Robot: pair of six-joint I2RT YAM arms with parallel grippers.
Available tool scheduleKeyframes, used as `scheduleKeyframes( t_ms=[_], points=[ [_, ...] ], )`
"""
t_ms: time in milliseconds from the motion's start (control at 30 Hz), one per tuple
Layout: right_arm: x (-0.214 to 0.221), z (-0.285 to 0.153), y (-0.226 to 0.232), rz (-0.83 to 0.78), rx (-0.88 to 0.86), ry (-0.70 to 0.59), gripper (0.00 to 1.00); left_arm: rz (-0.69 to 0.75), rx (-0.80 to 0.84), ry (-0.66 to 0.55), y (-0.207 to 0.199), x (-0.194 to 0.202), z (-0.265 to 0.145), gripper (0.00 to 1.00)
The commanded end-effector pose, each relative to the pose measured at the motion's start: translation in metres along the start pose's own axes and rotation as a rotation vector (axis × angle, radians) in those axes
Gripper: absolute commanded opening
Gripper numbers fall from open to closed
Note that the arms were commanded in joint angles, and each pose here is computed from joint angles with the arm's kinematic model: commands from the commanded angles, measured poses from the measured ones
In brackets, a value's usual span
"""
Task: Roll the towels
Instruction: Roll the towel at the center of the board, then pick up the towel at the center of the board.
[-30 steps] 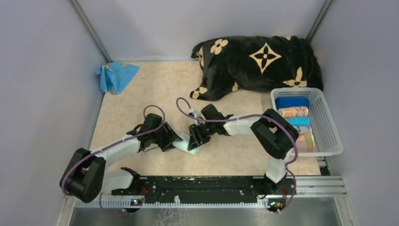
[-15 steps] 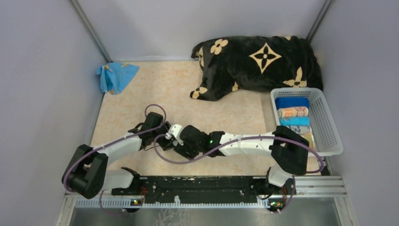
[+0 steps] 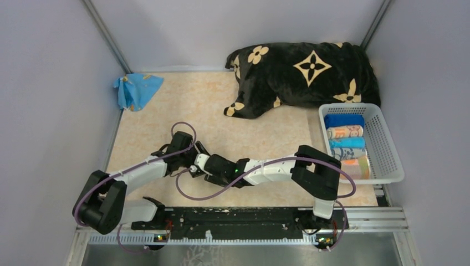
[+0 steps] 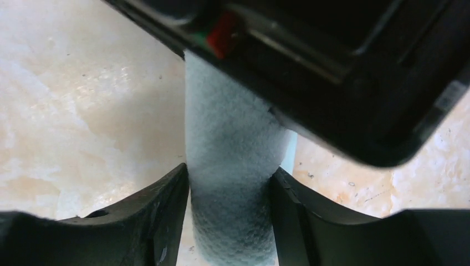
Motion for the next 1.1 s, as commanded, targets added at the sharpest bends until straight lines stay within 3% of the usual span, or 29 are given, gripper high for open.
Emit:
scheduleKeyframes(
  t_ms=[0, 233, 567, 800, 900, 1067],
  points=[
    [0.012, 0.013, -0.001, 0.054, -0.114, 0.048, 0.52, 0.016, -0.203, 0.001, 0.032, 0.009, 0.0, 0.74],
    [0.018, 0.011, -0.008, 0.194, -0.348, 0.082, 0.38, -0.019, -0.175, -0.057, 0.031, 0.008, -0.015, 0.81],
    [0.026, 0.018, -0.019, 0.514, -0.594, 0.13, 0.22, -0.067, -0.074, -0.11, 0.023, 0.006, -0.028, 0.88],
    [0.031, 0.025, -0.018, 0.562, -0.586, 0.169, 0.2, -0.093, -0.057, -0.133, 0.026, 0.009, -0.036, 0.9],
    [0.031, 0.026, -0.018, 0.57, -0.574, 0.162, 0.11, -0.103, -0.046, -0.142, 0.027, 0.009, -0.037, 0.9],
    [0.023, 0.006, -0.032, 0.548, -0.458, 0.105, 0.05, -0.046, -0.071, -0.266, 0.014, -0.009, -0.059, 0.91]
  ],
)
Point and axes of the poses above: each gripper's point midway between its finger pads, its own z axis out along the fingers, its own y axis along the line the jaws close on, x = y × z, the point moved 10 cm from there along -z, back along the fingers, and after that the axes turned 3 degrees about z, right-handed, at the moved point
